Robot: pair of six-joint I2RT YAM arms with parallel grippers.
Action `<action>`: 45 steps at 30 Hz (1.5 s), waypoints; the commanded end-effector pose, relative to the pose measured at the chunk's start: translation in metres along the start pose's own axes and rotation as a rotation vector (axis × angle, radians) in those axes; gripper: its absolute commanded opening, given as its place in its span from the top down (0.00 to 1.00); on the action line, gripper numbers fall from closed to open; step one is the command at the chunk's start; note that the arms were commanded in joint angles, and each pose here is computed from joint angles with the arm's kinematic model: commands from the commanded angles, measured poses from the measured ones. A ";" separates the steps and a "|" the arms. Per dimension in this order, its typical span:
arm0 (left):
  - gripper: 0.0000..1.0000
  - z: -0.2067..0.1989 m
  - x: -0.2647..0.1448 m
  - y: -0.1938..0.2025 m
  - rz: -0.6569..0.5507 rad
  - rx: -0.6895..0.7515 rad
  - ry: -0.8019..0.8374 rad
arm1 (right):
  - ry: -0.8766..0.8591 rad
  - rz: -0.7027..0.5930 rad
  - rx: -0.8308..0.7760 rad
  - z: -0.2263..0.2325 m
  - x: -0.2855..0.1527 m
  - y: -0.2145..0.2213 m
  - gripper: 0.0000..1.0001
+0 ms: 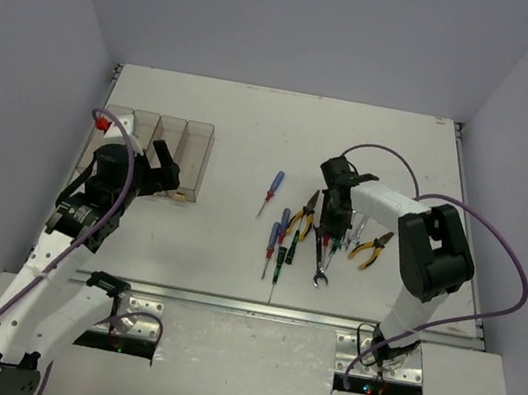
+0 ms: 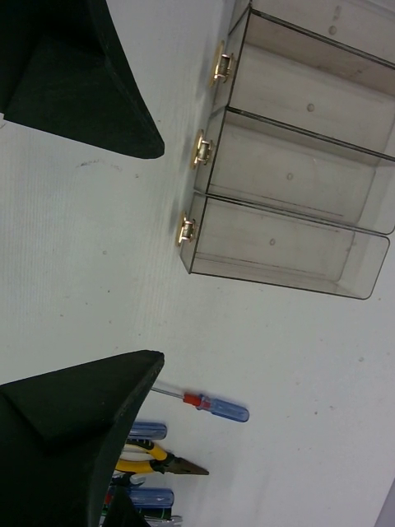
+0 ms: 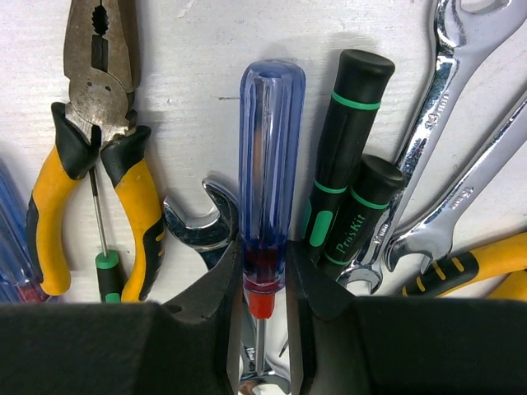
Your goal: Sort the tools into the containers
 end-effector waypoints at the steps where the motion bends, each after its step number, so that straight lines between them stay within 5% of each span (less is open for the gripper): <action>1: 0.00 -0.013 -0.002 -0.012 -0.018 -0.008 0.074 | -0.018 -0.124 0.025 0.000 -0.033 -0.019 0.99; 4: 0.00 -0.033 -0.007 -0.009 0.053 -0.082 0.208 | -0.072 -0.191 0.010 0.000 -0.059 -0.020 1.00; 7: 0.00 -0.068 -0.012 0.004 0.175 -0.154 0.522 | -0.233 -0.323 -0.031 0.010 -0.091 -0.024 1.00; 11: 0.00 -0.111 -0.025 0.023 0.295 -0.268 0.948 | -0.726 -0.524 -0.181 0.047 -0.138 -0.017 1.00; 16: 0.00 -0.144 -0.031 0.036 0.343 -0.319 1.113 | -1.112 -0.693 -0.298 0.066 -0.194 0.001 1.00; 22: 0.07 -0.170 -0.031 0.049 0.372 -0.310 1.154 | -1.259 -0.733 -0.379 0.076 -0.222 0.010 1.00; 30: 0.37 -0.192 -0.025 0.058 0.390 -0.305 1.138 | -1.330 -0.743 -0.448 0.092 -0.240 0.011 1.00; 38: 0.97 -0.198 -0.019 0.059 0.390 -0.283 1.094 | -1.331 -0.785 -0.454 0.097 -0.246 0.009 1.00; 40: 1.00 -0.197 -0.013 0.060 0.399 -0.259 1.038 | -1.290 -0.794 -0.444 0.096 -0.243 0.006 0.88; 42: 1.00 -0.195 -0.001 0.056 0.365 -0.197 0.910 | -1.180 -0.778 -0.385 0.091 -0.233 0.002 0.20; 43: 1.00 -0.192 0.007 0.054 0.347 -0.159 0.821 | -1.098 -0.766 -0.345 0.087 -0.226 0.000 0.04; 45: 1.00 -0.188 0.031 0.030 0.237 -0.025 0.553 | -0.842 -0.742 -0.229 0.067 -0.212 -0.005 0.01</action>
Point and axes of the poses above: each gripper's point midway between its finger pads, its own x axis out along the fingers, its own z axis along the line the jaws close on, y = z × x, the point moved 7 cm from there along -x, back along the fingers, and after that the axes turned 13 degrees about -x, right-handed, at the moved point
